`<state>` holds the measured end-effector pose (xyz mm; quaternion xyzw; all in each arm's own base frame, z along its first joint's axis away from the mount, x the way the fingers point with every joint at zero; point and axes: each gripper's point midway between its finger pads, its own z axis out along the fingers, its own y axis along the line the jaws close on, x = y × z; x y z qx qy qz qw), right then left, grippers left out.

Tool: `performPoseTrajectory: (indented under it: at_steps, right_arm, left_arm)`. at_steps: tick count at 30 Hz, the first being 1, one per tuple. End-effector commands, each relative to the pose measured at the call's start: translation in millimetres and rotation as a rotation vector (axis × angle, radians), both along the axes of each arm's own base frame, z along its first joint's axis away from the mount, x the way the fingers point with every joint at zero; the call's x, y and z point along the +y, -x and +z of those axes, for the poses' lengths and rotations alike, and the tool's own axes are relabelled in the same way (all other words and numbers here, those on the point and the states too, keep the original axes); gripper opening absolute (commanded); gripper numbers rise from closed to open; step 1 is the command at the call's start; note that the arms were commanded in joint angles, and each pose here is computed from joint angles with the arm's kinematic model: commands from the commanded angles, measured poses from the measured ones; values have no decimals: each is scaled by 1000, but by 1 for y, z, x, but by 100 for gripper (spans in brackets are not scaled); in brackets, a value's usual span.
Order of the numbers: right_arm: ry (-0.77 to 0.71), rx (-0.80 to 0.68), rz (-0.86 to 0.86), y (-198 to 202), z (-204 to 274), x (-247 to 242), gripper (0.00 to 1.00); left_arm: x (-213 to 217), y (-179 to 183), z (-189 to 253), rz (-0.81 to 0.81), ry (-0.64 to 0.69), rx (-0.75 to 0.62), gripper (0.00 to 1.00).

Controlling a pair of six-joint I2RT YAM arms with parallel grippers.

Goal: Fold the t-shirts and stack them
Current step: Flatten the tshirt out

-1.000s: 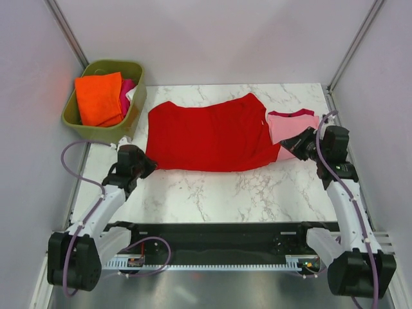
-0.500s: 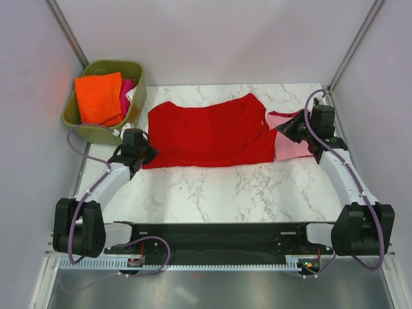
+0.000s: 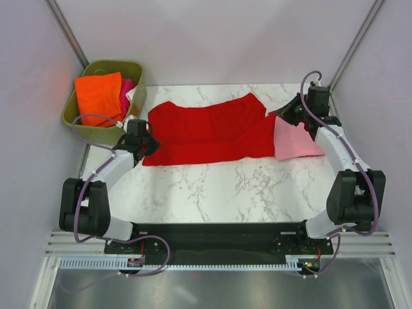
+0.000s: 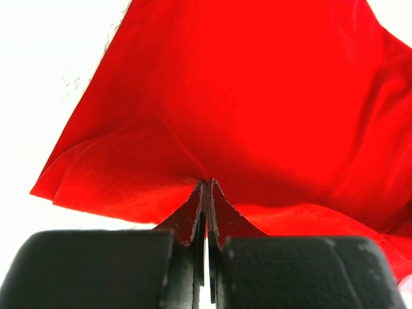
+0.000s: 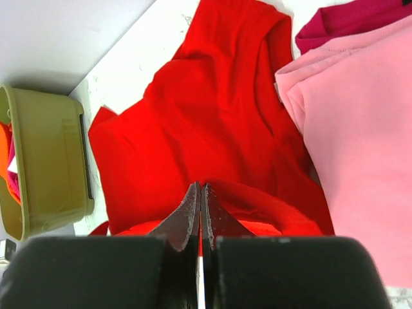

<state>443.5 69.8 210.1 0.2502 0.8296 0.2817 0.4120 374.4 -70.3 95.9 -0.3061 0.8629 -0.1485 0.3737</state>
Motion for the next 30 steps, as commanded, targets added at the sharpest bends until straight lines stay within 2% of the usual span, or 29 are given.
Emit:
performPoseTrajectory:
  at_steps: [1,9,11,12,14,15,16,18,19,23,26,27,29,30]
  right_arm:
    - [-4,-65,-9,-22,22,0,0]
    - [-21,-65,-18,-58,22,0,0]
    - [-26,-64,23,-62,22,20,0]
    - [-30,-66,37,-68,22,24,5]
    - [-27,-60,82,-70,18,34,23]
    - [-21,-51,90,-73,13,37,47]
    - [3,-45,100,-71,10,37,56]
    - [57,-5,70,-59,-4,30,64]
    - [78,5,57,-53,-10,26,64]
    - [185,51,11,-22,-36,5,58]
    - [238,102,-26,4,-62,-8,46]
    - [251,132,-32,16,-76,-12,37]
    - [267,145,-54,21,-87,-17,27]
    - [268,173,-55,27,-99,-18,16]
  left_arm:
    - [2,-24,14,25,-10,-55,2]
    - [9,-35,11,87,-22,-47,2]
    - [8,-34,4,88,-20,-26,2]
    - [7,-34,2,88,-17,-21,2]
    - [7,-32,-3,89,-15,-4,4]
    - [6,-32,-3,85,-9,-5,10]
    - [5,-31,-3,80,-5,-5,25]
    - [3,-27,4,57,-5,-23,38]
    - [4,-25,6,52,-9,-31,46]
    - [7,-9,17,32,-24,-64,53]
    - [3,5,24,10,-3,-84,53]
    - [1,8,24,1,13,-87,53]
    - [-2,19,21,-10,31,-85,52]
    - [-3,22,19,-11,38,-83,52]
